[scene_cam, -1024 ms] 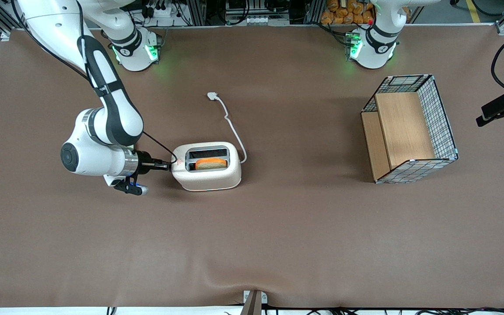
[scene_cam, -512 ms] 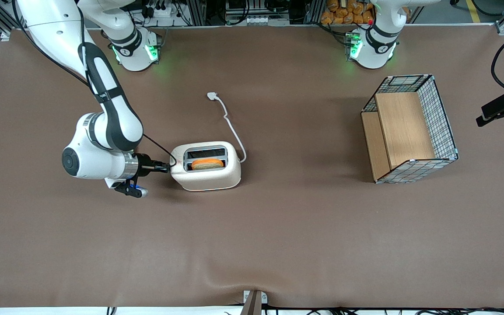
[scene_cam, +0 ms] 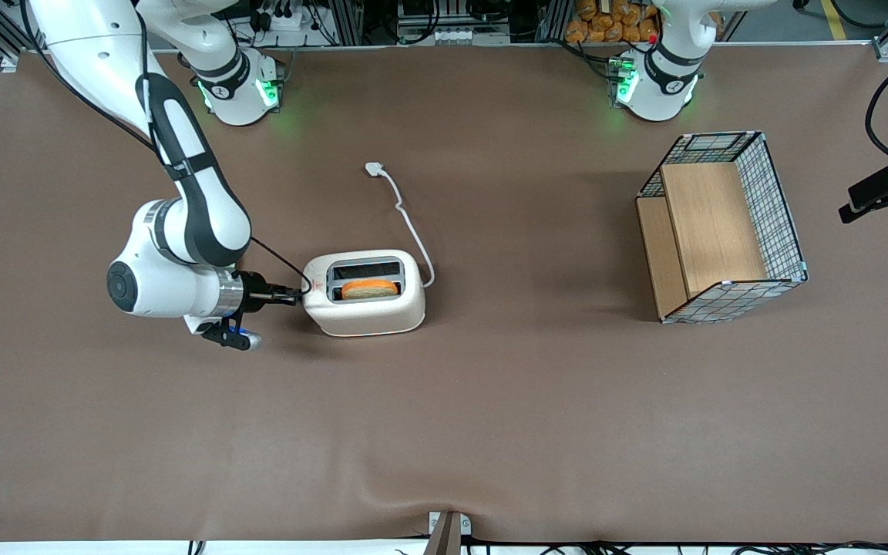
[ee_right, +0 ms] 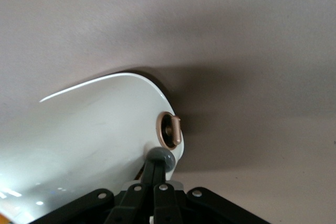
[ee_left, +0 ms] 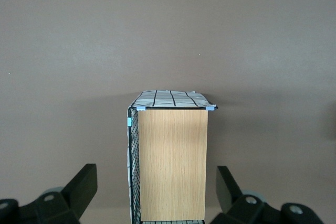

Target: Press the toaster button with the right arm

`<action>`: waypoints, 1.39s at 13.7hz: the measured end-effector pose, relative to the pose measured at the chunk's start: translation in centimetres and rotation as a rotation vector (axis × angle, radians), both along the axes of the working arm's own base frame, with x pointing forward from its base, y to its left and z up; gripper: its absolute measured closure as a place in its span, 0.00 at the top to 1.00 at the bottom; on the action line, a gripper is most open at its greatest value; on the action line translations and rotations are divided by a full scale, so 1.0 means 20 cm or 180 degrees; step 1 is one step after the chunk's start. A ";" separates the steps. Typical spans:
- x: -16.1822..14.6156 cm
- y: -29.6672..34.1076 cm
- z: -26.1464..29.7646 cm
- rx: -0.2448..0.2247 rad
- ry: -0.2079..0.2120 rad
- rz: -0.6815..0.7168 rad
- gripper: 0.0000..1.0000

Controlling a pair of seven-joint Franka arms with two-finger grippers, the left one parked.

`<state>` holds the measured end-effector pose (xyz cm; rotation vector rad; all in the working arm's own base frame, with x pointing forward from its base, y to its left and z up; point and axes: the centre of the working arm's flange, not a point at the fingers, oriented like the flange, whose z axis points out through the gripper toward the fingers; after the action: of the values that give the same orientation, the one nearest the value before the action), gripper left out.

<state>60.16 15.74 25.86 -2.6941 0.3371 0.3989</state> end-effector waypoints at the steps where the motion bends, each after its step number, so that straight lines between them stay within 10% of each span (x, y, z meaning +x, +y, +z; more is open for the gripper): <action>1: 0.02 0.00 0.03 0.0009 -0.0044 -0.0004 0.01; 5: 0.06 -0.07 0.25 0.0061 -0.0136 -0.0026 0.08; 11: 0.14 -0.33 0.48 0.0001 -0.0399 -0.0111 0.73; 14: 0.12 -0.40 0.63 -0.0271 -0.0540 0.0114 1.00; 19: 0.01 -0.52 1.01 -0.0856 -0.0735 0.0536 1.00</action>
<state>60.41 5.24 46.09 -3.0046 0.1026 0.0898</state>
